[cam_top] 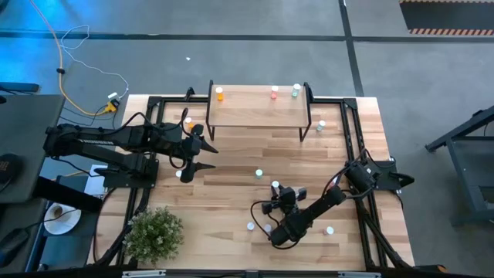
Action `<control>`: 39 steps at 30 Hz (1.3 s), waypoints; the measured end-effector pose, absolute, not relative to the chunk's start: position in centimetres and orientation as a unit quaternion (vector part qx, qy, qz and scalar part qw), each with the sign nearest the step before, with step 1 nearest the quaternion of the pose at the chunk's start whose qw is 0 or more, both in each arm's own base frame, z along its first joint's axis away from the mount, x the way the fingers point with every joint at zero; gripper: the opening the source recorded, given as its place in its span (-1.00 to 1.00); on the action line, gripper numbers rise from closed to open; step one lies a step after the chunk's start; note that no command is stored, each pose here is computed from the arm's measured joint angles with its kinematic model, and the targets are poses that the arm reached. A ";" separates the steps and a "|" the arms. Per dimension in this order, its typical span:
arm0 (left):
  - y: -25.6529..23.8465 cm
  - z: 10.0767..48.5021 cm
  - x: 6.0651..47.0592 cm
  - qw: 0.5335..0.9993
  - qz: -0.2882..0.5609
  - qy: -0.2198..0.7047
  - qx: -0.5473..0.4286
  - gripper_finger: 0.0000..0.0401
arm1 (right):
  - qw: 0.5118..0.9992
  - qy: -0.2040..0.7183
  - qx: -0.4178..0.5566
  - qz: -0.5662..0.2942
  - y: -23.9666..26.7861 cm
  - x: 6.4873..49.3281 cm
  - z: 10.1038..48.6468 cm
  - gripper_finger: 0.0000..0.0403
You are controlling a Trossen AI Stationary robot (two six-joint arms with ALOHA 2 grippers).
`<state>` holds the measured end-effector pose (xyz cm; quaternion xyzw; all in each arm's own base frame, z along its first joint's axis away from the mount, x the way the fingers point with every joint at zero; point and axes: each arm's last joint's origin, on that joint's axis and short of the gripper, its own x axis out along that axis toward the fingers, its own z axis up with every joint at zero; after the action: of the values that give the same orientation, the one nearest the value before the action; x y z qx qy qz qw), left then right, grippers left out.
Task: Pick and place medicine bottles onto shelf by color
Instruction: Put the top purple pill bottle on the shelf
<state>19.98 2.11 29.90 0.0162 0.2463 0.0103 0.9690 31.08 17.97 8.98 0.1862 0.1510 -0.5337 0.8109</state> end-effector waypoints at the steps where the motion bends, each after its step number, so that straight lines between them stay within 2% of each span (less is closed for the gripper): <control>1: 2.1 29.9 20.0 0.969 0.010 0.246 0.016 0.18 | 0.810 0.152 0.187 -0.534 18.0 31.1 9.0 -0.47; 13: 2.1 29.9 20.0 0.969 0.011 0.246 0.015 0.18 | 0.799 0.179 0.186 -0.543 18.3 31.5 10.0 -0.09; 39: 2.1 29.9 20.0 0.969 0.010 0.246 0.016 0.18 | 0.778 0.183 0.187 -0.571 16.8 32.1 10.3 -0.10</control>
<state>19.98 2.11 29.90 0.0160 0.2463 0.0101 0.9690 32.10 16.77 10.26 0.1868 0.1832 -0.5714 0.7779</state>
